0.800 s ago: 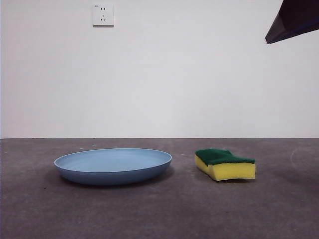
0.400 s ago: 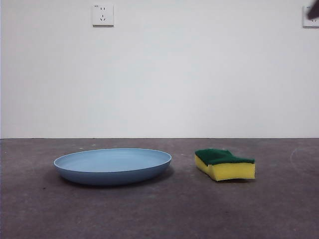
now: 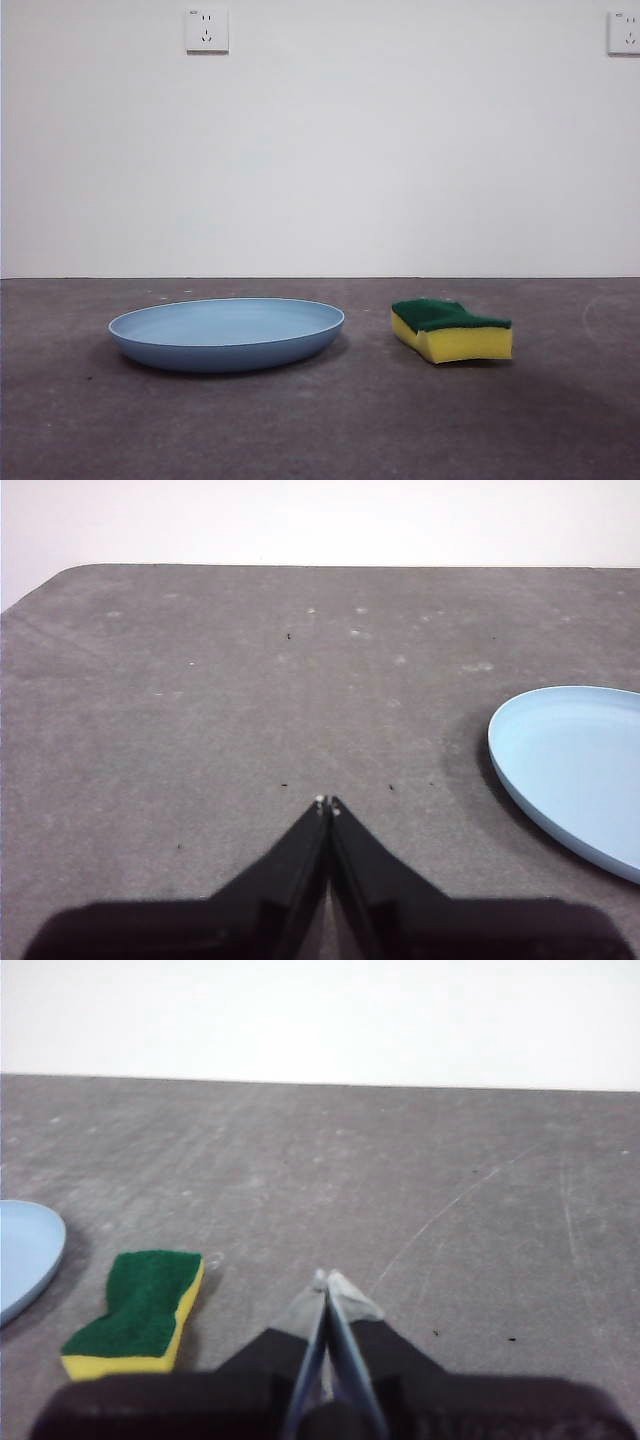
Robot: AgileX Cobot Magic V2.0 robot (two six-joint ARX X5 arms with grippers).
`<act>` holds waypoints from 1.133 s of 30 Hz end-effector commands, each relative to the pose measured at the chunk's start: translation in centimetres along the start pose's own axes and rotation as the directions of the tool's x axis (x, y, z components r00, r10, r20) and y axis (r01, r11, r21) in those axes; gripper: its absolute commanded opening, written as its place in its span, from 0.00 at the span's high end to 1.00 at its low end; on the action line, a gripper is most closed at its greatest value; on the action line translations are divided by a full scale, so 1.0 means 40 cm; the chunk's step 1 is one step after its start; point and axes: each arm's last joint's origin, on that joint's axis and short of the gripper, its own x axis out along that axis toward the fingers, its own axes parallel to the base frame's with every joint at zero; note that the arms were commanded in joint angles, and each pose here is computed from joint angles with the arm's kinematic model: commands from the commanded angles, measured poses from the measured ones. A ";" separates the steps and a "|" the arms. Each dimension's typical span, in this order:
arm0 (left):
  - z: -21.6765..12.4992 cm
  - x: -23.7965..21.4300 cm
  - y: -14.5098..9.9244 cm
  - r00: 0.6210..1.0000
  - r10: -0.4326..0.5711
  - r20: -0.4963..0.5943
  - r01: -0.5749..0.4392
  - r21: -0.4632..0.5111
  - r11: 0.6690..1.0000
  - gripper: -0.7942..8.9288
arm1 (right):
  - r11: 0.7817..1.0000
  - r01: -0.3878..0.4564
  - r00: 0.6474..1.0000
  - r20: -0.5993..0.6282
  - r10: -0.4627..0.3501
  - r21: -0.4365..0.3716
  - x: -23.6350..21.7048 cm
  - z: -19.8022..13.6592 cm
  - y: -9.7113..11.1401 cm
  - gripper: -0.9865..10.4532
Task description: Pick up the plate,pick up the cloth,clean the plate with the cloth
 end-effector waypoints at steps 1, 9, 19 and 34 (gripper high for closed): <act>-0.010 0.004 0.001 1.000 0.003 -0.007 -0.003 -0.008 1.000 0.92 | 1.000 -0.001 1.000 0.019 0.001 0.027 0.006 -0.038 0.001 0.91; -0.010 0.004 0.001 1.000 0.003 -0.007 -0.003 -0.008 1.000 0.92 | 0.996 0.003 1.000 -0.027 -0.001 0.085 0.022 -0.106 0.003 0.91; -0.010 0.004 0.001 1.000 0.003 -0.007 -0.003 -0.008 1.000 0.92 | 0.995 0.004 0.999 -0.035 -0.001 0.099 0.024 -0.115 0.003 0.91; -0.010 0.004 0.001 1.000 0.003 -0.007 -0.003 -0.008 1.000 0.92 | 0.995 0.004 0.999 -0.035 0.000 0.099 0.024 -0.115 0.003 0.91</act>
